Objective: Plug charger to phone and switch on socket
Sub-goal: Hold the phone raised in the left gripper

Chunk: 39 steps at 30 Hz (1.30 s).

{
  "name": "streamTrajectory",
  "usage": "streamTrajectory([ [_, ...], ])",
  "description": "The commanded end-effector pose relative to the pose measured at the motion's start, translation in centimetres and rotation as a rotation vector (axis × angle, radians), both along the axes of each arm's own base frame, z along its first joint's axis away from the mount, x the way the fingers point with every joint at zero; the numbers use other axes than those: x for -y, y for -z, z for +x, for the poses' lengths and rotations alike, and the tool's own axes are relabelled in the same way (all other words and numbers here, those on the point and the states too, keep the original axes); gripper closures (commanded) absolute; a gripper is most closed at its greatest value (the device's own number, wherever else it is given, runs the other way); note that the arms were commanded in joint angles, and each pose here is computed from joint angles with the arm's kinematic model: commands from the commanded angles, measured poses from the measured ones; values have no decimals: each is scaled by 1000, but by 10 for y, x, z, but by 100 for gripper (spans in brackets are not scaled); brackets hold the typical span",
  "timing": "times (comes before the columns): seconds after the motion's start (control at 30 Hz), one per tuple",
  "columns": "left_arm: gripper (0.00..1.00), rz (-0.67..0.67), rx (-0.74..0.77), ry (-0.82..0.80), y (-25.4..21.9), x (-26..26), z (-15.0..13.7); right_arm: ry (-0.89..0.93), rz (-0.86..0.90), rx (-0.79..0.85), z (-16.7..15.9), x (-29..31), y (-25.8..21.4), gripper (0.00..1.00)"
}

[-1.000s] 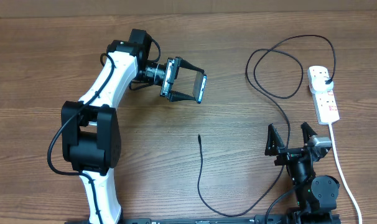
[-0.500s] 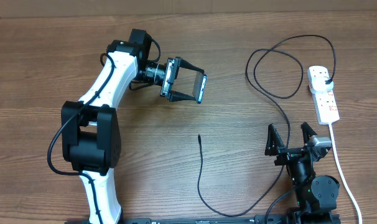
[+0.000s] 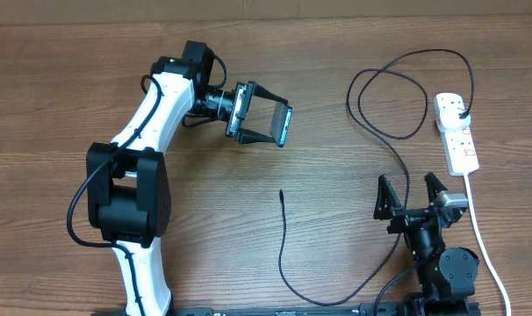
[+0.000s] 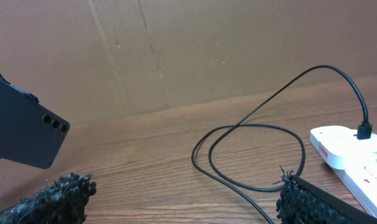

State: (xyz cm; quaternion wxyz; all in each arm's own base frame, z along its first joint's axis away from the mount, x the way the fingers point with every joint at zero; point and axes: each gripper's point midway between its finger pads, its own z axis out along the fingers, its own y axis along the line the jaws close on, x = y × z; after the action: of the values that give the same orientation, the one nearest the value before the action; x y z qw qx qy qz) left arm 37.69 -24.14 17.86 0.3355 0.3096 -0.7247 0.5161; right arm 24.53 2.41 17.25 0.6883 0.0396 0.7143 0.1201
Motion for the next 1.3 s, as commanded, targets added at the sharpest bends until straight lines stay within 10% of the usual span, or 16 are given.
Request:
streamTrajectory([
  [0.0,96,-25,57,0,-13,-1,6,3,-5,2,0,0,2,0],
  [1.27,96,-5,88,9,-8,-1,5,0,-5,3,0,0,2,0],
])
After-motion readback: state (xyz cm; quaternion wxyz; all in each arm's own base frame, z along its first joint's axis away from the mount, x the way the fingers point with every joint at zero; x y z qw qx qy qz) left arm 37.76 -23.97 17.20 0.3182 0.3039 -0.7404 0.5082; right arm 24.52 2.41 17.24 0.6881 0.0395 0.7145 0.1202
